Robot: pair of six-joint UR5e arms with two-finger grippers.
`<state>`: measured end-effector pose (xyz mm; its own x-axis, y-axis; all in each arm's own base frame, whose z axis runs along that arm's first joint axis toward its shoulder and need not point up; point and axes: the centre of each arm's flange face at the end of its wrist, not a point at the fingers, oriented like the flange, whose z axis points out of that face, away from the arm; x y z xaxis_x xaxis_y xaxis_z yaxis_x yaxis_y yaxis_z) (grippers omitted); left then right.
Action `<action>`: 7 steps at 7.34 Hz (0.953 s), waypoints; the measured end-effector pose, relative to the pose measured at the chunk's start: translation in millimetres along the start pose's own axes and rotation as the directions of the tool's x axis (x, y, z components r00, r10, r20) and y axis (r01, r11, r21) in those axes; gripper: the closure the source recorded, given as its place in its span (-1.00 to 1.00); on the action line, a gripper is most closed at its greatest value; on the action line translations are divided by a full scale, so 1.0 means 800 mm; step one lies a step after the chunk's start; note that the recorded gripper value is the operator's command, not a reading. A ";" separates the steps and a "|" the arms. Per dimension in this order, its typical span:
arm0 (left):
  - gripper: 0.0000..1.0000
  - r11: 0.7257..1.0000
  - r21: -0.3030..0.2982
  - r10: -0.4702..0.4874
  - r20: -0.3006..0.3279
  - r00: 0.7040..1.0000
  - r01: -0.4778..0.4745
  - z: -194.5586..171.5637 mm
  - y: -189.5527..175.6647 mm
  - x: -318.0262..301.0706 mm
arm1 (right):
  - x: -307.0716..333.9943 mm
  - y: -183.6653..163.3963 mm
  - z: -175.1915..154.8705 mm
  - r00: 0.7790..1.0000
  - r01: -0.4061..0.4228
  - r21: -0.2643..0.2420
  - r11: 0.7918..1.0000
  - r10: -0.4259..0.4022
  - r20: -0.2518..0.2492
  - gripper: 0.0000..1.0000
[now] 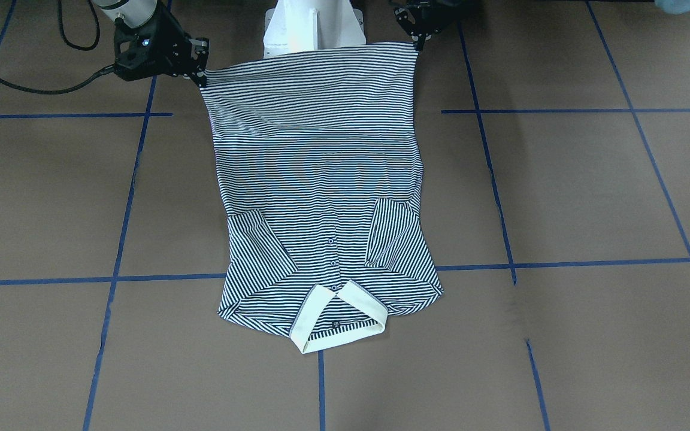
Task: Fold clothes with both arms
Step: 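Lift the hem with both grippers and fold it toward the collar, then lay the hem down beside the collar and open both grippers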
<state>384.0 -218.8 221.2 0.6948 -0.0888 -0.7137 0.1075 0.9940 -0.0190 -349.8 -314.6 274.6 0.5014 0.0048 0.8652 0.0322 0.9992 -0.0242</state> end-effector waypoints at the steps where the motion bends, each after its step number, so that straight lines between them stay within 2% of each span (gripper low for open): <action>1: 1.00 0.999 0.045 0.030 0.029 0.999 -0.031 0.005 -0.049 -0.010 | -0.003 -0.037 0.007 1.000 0.008 0.063 0.998 -0.007 -0.017 1.00; 3: 1.00 0.993 0.100 0.048 0.083 0.995 -0.056 0.028 -0.154 -0.012 | -0.043 -0.124 0.044 0.998 0.006 0.169 0.986 0.004 -0.055 1.00; 4: 1.00 0.991 0.127 0.040 0.090 0.995 -0.051 0.041 -0.196 -0.011 | -0.051 -0.169 0.048 0.997 0.008 0.207 0.978 0.008 -0.077 1.00; 6: 1.00 0.986 0.165 0.025 0.070 0.997 -0.037 0.077 -0.249 -0.013 | -0.039 -0.249 0.043 0.993 0.016 0.266 0.964 0.015 -0.116 1.00; 7: 1.00 0.983 0.183 0.009 0.064 0.998 -0.021 0.091 -0.276 -0.013 | -0.033 -0.279 0.057 0.993 0.021 0.284 0.959 0.013 -0.116 1.00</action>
<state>404.9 -442.2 283.6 0.7396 -0.0837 -0.6679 0.2218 0.9671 0.1244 -409.7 -536.1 280.5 0.5990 0.0133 0.8007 -0.2042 0.9693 0.1367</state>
